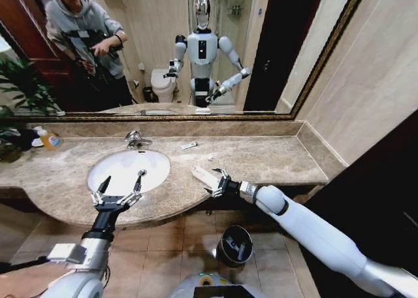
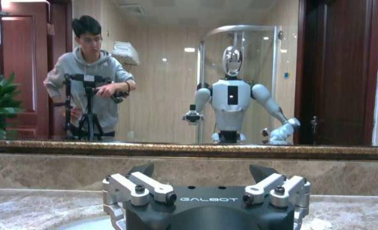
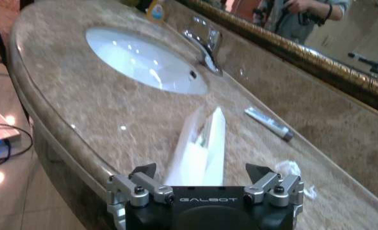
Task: Pick up the trash from the sink and place it in the trash bin.
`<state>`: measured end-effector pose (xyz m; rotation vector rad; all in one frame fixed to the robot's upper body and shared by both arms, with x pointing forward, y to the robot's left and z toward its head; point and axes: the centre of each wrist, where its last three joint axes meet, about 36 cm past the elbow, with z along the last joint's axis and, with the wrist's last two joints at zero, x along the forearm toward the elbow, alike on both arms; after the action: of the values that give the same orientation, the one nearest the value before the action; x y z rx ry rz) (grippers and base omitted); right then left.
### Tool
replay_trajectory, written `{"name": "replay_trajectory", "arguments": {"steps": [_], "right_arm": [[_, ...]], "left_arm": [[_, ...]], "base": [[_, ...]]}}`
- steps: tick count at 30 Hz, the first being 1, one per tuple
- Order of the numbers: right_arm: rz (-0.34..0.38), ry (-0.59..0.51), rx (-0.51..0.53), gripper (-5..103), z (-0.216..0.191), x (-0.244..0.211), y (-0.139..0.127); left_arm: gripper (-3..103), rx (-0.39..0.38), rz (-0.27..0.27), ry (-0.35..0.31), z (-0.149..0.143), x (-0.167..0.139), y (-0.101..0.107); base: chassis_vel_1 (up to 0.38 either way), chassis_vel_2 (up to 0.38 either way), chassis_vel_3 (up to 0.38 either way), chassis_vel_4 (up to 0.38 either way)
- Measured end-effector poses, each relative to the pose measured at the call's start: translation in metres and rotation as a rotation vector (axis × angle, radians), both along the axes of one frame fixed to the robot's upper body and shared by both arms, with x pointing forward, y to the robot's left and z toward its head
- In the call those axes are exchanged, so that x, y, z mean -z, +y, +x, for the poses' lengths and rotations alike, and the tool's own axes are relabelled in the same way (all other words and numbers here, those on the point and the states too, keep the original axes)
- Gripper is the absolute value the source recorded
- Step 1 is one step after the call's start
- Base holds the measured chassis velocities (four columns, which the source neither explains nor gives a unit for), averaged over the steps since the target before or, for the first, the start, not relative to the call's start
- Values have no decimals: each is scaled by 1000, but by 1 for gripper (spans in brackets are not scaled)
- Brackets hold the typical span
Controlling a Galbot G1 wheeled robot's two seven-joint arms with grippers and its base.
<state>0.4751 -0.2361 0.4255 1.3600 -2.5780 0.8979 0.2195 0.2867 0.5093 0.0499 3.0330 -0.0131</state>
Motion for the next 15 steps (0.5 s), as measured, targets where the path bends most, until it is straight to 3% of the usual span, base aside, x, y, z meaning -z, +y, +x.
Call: {"name": "replay_trajectory", "arguments": {"steps": [5, 8, 11, 15], "right_arm": [[-12, -5, -5, 88, 7, 4, -2], [-18, -4, -14, 77, 7, 4, -2], [-20, 1, -18, 73, 7, 5, -2], [-14, 10, -17, 57, 7, 6, -2]], "left_arm": [[100, 0, 0, 0, 0, 0, 0], [100, 0, 0, 0, 0, 0, 0], [100, 0, 0, 0, 0, 0, 0], [100, 0, 0, 0, 0, 0, 0]], "base": [[0, 0, 0, 0], [0, 0, 0, 0], [0, 0, 0, 0], [0, 0, 0, 0]]}}
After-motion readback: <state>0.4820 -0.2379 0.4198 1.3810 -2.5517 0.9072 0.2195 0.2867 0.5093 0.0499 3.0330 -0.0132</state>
